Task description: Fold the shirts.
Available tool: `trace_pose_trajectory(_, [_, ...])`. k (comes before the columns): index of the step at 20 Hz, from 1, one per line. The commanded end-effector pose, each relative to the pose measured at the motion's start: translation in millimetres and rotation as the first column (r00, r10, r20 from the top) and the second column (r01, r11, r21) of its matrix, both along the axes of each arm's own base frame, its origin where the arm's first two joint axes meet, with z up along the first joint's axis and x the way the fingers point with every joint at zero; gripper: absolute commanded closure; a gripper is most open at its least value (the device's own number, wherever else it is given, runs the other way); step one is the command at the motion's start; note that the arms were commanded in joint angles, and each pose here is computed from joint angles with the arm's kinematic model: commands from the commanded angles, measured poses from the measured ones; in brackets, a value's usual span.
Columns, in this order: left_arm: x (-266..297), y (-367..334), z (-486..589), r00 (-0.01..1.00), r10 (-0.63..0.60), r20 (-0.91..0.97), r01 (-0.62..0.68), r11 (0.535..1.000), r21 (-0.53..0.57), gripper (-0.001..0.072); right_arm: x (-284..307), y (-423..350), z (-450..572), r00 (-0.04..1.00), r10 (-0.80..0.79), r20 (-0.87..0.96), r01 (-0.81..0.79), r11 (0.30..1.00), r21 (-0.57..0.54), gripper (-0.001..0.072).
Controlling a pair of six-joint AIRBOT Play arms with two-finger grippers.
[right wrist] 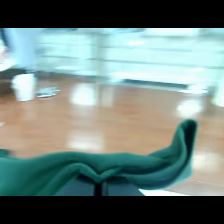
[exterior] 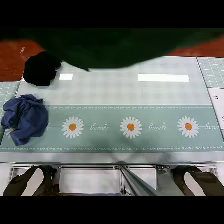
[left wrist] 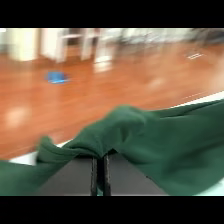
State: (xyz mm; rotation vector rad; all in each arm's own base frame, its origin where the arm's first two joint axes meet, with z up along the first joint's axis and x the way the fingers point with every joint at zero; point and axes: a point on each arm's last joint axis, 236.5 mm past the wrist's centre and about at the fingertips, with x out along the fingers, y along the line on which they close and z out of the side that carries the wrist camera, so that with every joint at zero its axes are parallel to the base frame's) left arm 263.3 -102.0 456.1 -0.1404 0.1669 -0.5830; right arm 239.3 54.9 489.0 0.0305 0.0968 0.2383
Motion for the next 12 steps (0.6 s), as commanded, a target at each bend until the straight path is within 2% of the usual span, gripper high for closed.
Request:
trace_pose_trajectory(1, [-37.2, 19.0, 4.1, 0.979, 0.201, 0.041, -0.204, 0.974, 0.094, 0.0687, -55.2, -40.3, -6.6, 0.98, -0.196, -0.018, 0.195, 0.98, -0.052, 0.0685])
trace_pose_trajectory(4, [-72.5, 5.5, 9.1, 0.977, 0.188, 0.103, -0.201, 0.969, 0.144, 0.0687, -76.8, -42.5, -33.3, 0.97, -0.214, -0.112, 0.208, 0.976, -0.066, 0.0685])
trace_pose_trajectory(6, [-80.9, -6.7, -6.3, 0.992, 0.121, 0.046, -0.127, 0.977, 0.169, 0.0687, -75.8, -43.5, -58.2, 0.958, -0.217, -0.188, 0.207, 0.976, -0.069, 0.0685])
trace_pose_trajectory(9, [-61.4, -12.7, -60.3, 0.989, 0.05, -0.14, -0.029, 0.989, 0.144, 0.0687, -51.6, -43.2, -123.2, 0.906, -0.2, -0.373, 0.187, 0.98, -0.071, 0.0685])
trace_pose_trajectory(12, [-25.5, -13.1, -156.5, 0.926, -0.007, -0.376, 0.054, 0.992, 0.115, 0.0687, -13.4, -42.9, -199.5, 0.831, -0.173, -0.529, 0.163, 0.984, -0.067, 0.0687])
